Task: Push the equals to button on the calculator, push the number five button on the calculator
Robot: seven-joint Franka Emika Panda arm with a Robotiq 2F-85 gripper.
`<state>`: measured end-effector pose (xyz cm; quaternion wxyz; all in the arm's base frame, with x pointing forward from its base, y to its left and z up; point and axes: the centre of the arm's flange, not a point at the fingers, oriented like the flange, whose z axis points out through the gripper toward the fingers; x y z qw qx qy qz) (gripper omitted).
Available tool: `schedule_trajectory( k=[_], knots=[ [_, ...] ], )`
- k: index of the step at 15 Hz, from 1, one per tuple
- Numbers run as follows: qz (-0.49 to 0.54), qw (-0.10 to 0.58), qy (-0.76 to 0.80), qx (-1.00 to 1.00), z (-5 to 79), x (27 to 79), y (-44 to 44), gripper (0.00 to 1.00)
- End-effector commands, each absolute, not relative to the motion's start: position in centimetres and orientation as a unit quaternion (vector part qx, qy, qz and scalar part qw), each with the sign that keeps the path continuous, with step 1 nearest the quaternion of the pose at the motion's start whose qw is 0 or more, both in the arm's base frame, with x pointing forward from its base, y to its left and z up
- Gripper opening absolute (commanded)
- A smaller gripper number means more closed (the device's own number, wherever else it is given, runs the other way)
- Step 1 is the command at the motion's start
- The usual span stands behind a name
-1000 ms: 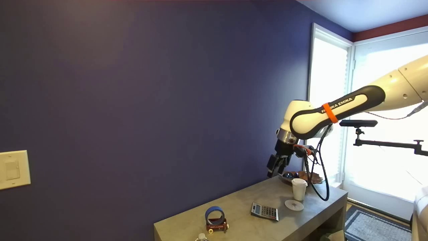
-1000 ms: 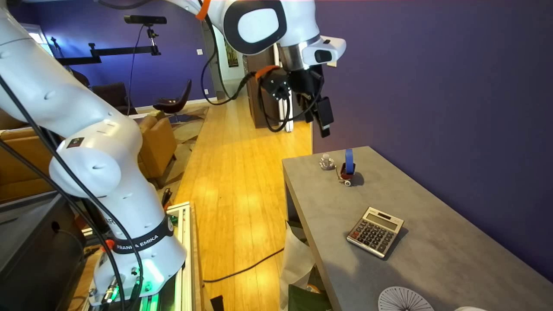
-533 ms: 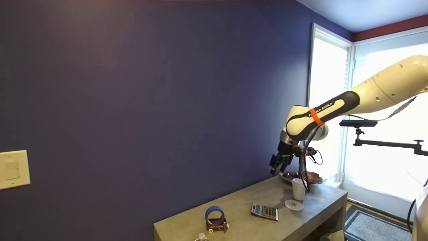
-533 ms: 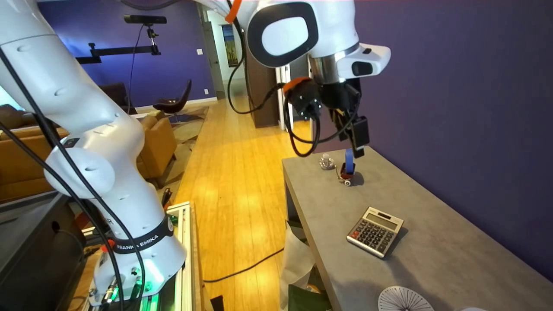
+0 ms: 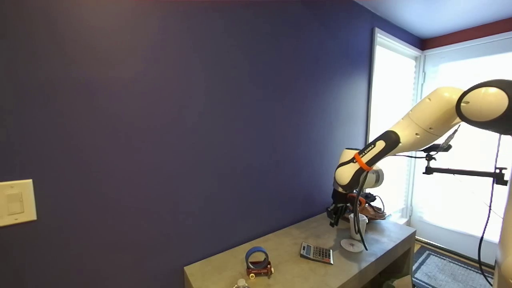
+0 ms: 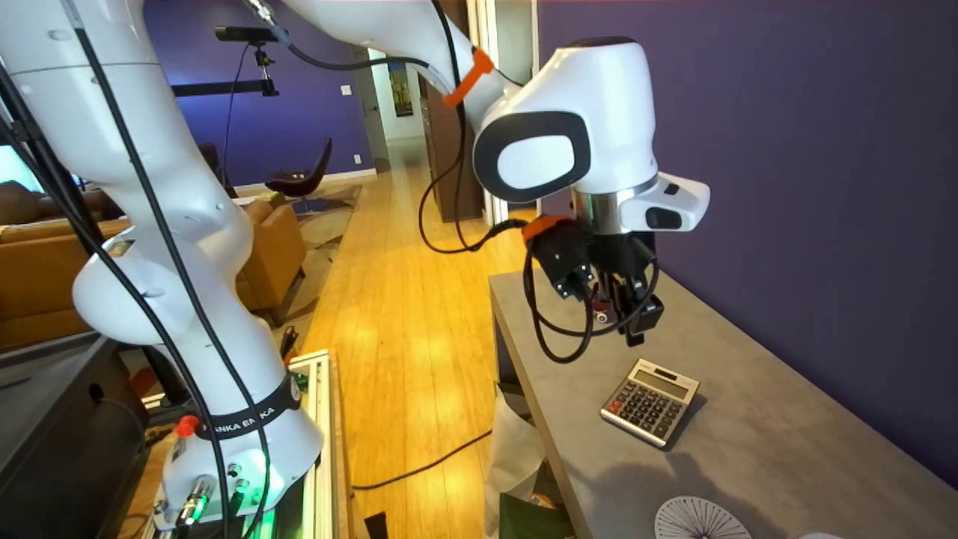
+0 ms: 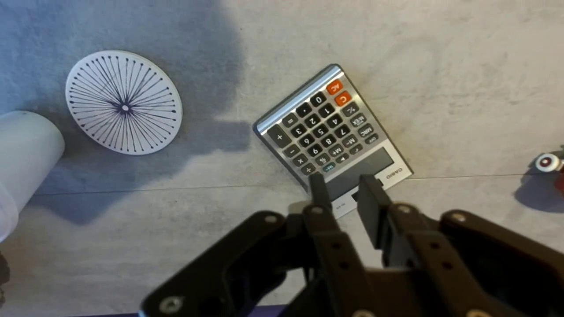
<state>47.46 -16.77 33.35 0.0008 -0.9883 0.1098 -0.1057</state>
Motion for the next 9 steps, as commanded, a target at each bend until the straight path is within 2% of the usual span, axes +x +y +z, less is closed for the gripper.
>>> schedule_trajectory(
  k=[1,9],
  knots=[
    [-0.097,0.007,0.103,-0.990,31.0,48.6,-18.1,0.00],
    [-0.098,-0.002,0.064,-0.993,26.6,49.9,-17.9,0.00]
  ],
)
